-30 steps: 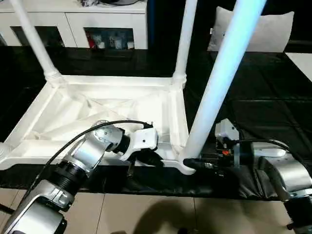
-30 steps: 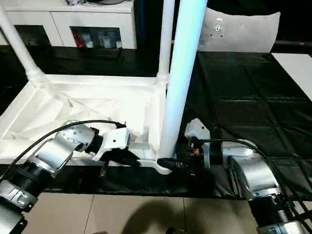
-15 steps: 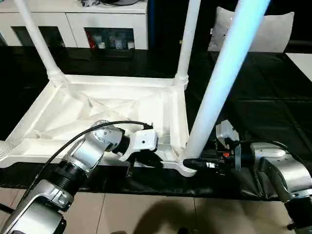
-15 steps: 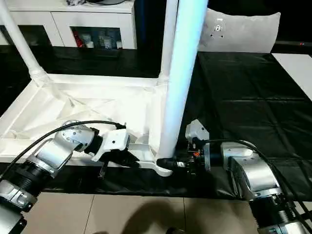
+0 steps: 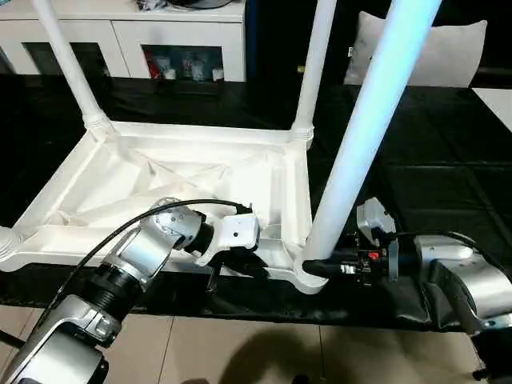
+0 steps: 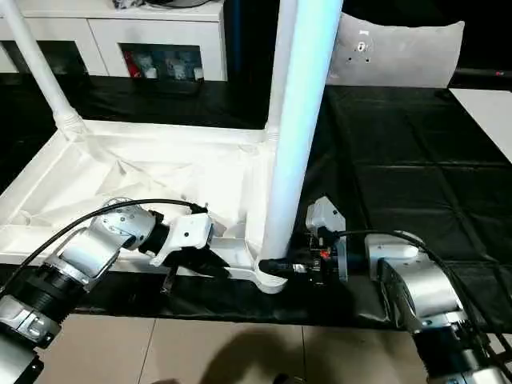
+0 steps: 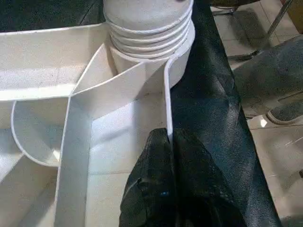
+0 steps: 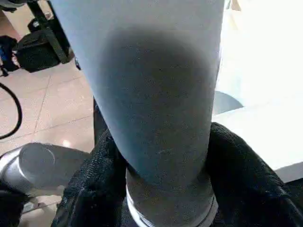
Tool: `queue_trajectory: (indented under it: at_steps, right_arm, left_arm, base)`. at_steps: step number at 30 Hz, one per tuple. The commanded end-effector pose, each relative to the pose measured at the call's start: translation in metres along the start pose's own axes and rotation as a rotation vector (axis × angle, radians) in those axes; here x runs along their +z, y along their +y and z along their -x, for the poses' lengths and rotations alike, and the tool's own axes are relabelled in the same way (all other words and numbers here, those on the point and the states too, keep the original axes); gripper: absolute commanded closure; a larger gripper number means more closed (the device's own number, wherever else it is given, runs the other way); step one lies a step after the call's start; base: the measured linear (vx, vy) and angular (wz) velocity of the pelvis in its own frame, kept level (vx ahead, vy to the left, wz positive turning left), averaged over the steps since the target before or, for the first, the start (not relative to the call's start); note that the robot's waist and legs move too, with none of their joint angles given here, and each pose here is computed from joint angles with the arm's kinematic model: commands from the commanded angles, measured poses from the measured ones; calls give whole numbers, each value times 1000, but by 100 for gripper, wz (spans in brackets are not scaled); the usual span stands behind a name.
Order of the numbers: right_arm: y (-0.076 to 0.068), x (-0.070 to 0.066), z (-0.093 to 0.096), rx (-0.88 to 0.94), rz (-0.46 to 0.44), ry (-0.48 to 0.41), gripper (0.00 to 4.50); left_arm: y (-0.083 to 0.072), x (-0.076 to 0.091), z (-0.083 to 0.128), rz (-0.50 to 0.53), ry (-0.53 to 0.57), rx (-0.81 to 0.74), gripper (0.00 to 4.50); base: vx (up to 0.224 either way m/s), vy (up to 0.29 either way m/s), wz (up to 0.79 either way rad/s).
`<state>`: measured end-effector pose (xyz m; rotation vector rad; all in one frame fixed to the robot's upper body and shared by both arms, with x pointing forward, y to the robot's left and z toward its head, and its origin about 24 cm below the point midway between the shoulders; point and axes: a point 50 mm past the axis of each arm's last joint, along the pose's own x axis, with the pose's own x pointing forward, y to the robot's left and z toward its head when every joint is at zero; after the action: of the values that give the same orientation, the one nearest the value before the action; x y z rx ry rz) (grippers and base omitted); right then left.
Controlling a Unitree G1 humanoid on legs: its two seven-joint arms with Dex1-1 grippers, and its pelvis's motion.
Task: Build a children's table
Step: Rotate leg to tighten
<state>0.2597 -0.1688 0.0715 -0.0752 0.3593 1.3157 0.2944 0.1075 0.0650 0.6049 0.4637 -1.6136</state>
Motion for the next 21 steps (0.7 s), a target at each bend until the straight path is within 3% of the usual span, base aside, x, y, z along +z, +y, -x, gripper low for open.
queue_trajectory:
  at_steps: [1, 5, 7, 9, 10, 11, 14, 17, 18, 21]
  right_arm:
    - [9, -5, -14, 35, -67, -21, 241]
    - [3, -5, -29, -140, -95, -44, 241]
    - [-6, -3, -39, -283, -153, -95, 242]
    - [-6, -3, -39, -283, -153, -95, 245]
    - [-16, 0, -51, -439, -233, -136, 245]
    - [-20, 1, -55, -488, -255, -140, 246]
    - [-29, 2, -66, -652, -330, -127, 246]
    - [-30, 6, -72, -692, -319, -145, 246]
    - [-30, 8, -73, -685, -316, -160, 191]
    - [-29, 13, -75, -684, -304, -205, 175]
  left_arm:
    - [-3, -2, -9, 37, 0, 1, 450]
    - [10, 6, -15, 112, -55, 164, 450]
    - [17, 15, -22, 179, -127, 259, 450]
    - [17, 15, -22, 179, -127, 259, 450]
    - [23, 28, -33, 264, -194, 341, 450]
    - [25, 32, -37, 293, -211, 369, 450]
    - [35, 39, -45, 349, -214, 493, 450]
    - [40, 41, -46, 362, -210, 559, 450]
    - [42, 42, -46, 360, -211, 575, 450]
    - [42, 42, -44, 334, -189, 586, 450]
  base:
    - [0, 0, 0]
    - [0, 0, 0]
    - [0, 0, 0]
    - [0, 0, 0]
    - [0, 0, 0]
    - [0, 0, 0]
    - [0, 0, 0]
    - [0, 0, 0]
    - [0, 0, 0]
    - [0, 0, 0]
